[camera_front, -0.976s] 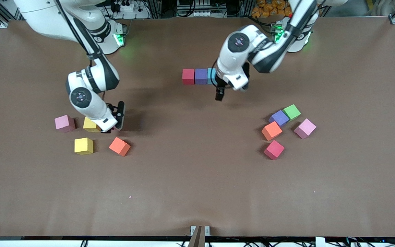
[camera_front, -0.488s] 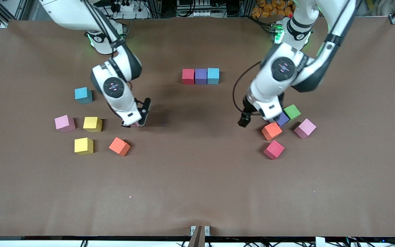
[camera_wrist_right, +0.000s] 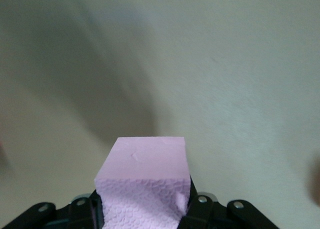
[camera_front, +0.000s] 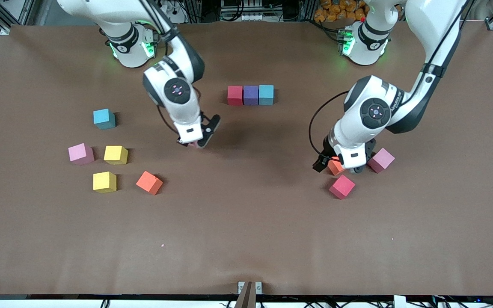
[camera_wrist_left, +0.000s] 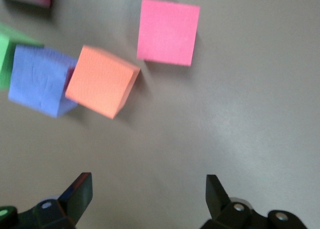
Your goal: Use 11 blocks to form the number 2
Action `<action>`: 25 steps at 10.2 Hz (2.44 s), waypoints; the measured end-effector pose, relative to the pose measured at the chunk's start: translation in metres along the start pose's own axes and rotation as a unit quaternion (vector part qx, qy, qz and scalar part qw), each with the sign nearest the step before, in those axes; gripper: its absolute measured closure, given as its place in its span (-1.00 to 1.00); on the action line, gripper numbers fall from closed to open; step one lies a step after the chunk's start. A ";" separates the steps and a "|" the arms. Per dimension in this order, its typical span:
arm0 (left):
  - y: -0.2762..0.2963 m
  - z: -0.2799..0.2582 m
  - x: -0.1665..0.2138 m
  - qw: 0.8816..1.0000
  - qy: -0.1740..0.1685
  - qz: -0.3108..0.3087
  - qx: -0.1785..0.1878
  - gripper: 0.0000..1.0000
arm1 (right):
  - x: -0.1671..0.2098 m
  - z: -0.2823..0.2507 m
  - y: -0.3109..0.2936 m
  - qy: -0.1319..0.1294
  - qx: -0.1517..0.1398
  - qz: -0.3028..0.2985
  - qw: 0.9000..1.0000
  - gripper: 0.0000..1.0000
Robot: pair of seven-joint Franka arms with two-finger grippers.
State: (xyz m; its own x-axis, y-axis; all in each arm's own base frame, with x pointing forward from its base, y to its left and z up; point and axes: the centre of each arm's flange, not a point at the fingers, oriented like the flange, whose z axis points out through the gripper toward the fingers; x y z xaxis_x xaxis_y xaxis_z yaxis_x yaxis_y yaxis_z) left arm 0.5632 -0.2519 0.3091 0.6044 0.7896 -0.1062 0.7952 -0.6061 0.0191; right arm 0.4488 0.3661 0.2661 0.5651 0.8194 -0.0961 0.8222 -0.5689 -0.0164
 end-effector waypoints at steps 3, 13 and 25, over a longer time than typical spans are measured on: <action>-0.010 0.013 0.033 0.998 0.003 0.069 0.012 -1.00 | 0.039 -0.004 -0.063 0.013 0.013 0.110 0.994 -0.15; -0.031 0.075 0.073 0.986 0.014 0.149 0.068 -1.00 | 0.130 0.010 -0.158 -0.018 0.084 0.422 0.902 -0.15; -0.032 0.106 0.059 0.978 0.013 0.187 0.091 -0.84 | 0.137 0.052 -0.199 -0.025 0.079 0.458 0.885 -0.15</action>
State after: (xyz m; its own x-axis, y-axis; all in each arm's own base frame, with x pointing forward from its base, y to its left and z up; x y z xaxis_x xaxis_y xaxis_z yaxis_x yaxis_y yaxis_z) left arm 0.5677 -0.1962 0.1968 0.8541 0.5103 -0.1002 0.4980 -0.8581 -0.1252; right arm 0.3588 0.5879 0.2040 0.9827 0.0073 -0.1849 -0.0016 -0.9988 -0.0480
